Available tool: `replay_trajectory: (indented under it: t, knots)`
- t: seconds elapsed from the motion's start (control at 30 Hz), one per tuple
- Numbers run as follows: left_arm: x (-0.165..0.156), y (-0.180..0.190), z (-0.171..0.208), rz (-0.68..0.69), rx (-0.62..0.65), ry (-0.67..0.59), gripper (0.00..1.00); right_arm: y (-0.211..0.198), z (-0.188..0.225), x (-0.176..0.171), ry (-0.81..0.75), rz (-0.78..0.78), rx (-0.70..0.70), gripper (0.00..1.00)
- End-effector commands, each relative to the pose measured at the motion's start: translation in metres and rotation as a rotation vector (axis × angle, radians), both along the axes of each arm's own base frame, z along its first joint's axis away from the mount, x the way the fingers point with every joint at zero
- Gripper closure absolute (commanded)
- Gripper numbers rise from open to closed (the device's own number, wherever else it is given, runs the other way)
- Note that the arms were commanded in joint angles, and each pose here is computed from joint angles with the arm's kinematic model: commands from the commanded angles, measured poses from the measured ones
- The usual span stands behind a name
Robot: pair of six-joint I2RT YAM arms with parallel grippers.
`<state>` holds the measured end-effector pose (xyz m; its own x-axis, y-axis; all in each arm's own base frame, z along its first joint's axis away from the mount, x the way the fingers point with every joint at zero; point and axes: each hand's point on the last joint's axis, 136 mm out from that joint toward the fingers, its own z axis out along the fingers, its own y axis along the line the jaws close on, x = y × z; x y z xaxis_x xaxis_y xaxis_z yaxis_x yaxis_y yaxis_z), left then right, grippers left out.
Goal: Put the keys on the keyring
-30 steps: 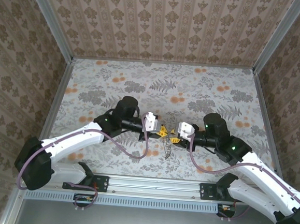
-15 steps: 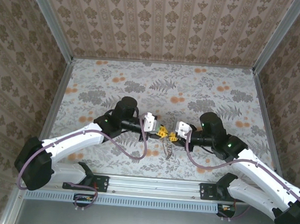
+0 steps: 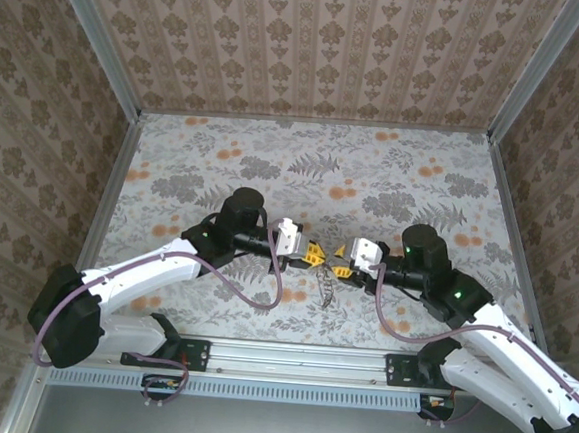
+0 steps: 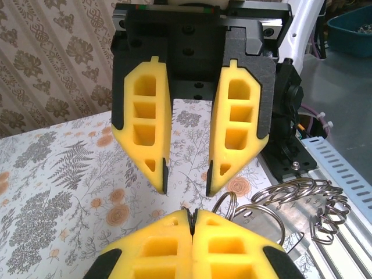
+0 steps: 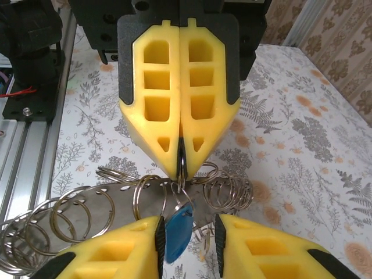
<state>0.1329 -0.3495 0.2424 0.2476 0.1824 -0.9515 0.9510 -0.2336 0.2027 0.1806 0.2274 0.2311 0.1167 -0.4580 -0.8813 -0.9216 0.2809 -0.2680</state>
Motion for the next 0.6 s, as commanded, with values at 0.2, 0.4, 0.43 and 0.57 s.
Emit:
replay_trajectory:
  t: [0.2,0.4,0.43,0.57]
  knots:
    - [-0.014,0.0,0.018,-0.059,-0.053,-0.01,1.0,0.009,-0.001,0.007,0.012,0.044,-0.042,0.72]
    - [-0.014,-0.001,0.017,-0.059,-0.049,-0.009,1.0,0.013,0.005,0.007,0.001,0.066,-0.028,0.77]
    - [-0.013,-0.001,0.017,-0.057,-0.049,-0.008,1.0,0.012,0.006,0.006,0.001,0.069,-0.027,0.79]
    - [-0.012,-0.003,0.019,-0.052,-0.053,-0.011,1.0,0.012,0.004,0.001,0.015,0.088,-0.038,0.93]
